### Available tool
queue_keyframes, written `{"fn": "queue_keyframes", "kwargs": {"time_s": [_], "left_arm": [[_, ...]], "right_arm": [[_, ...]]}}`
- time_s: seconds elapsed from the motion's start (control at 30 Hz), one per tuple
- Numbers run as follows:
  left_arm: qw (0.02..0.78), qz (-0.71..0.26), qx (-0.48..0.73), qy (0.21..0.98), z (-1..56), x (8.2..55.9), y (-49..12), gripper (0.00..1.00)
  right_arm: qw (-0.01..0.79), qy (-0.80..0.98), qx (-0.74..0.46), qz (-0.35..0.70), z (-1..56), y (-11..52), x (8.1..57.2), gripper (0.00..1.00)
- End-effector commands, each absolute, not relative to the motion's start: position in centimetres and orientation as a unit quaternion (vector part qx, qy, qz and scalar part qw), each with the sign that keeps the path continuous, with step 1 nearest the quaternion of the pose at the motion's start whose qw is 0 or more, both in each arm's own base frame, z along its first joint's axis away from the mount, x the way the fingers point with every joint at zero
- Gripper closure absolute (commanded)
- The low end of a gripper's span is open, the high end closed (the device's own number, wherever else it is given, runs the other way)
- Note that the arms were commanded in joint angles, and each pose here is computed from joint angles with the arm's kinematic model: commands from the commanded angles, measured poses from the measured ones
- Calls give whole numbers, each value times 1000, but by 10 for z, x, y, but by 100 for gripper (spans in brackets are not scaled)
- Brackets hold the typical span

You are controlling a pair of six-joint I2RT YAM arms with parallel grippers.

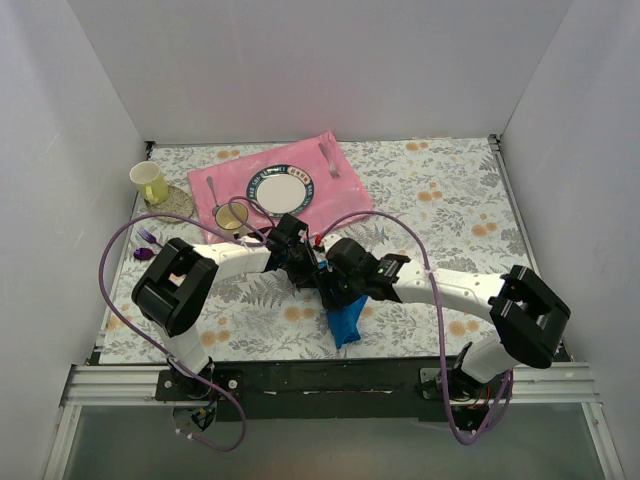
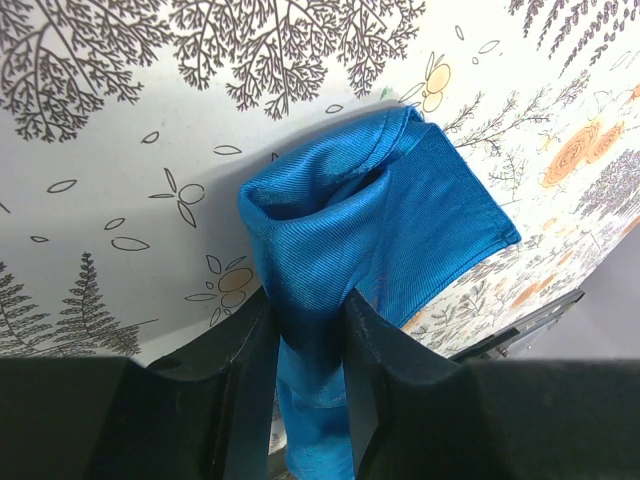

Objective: Fold the napkin, place the utensils inside, and roll it up
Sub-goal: Roll the napkin with the utensil

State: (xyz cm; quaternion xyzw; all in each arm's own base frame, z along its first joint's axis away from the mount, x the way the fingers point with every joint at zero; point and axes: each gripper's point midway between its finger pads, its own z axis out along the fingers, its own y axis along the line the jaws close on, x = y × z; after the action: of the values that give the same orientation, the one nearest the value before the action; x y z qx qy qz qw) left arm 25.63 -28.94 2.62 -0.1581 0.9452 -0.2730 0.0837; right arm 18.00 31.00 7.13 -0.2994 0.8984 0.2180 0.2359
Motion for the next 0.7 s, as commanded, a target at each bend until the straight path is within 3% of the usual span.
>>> {"fn": "queue_keyframes", "kwargs": {"time_s": [0.0,0.4,0.6,0.67], "left_arm": [[63,-207,-164,962,0,238,-267,81],[59,-209,-181,959,1,234,-266,81],[65,-207,-173,961,3,235,-264,80],[75,-204,-171,961,6,237,-262,77]], "right_arm": [[285,906,-292,109,65,303,186,32],[297,892,-339,-23,36,307,185,39],[305,889,-340,-21,34,302,187,52],[304,890,-339,-9,35,300,189,62]]}}
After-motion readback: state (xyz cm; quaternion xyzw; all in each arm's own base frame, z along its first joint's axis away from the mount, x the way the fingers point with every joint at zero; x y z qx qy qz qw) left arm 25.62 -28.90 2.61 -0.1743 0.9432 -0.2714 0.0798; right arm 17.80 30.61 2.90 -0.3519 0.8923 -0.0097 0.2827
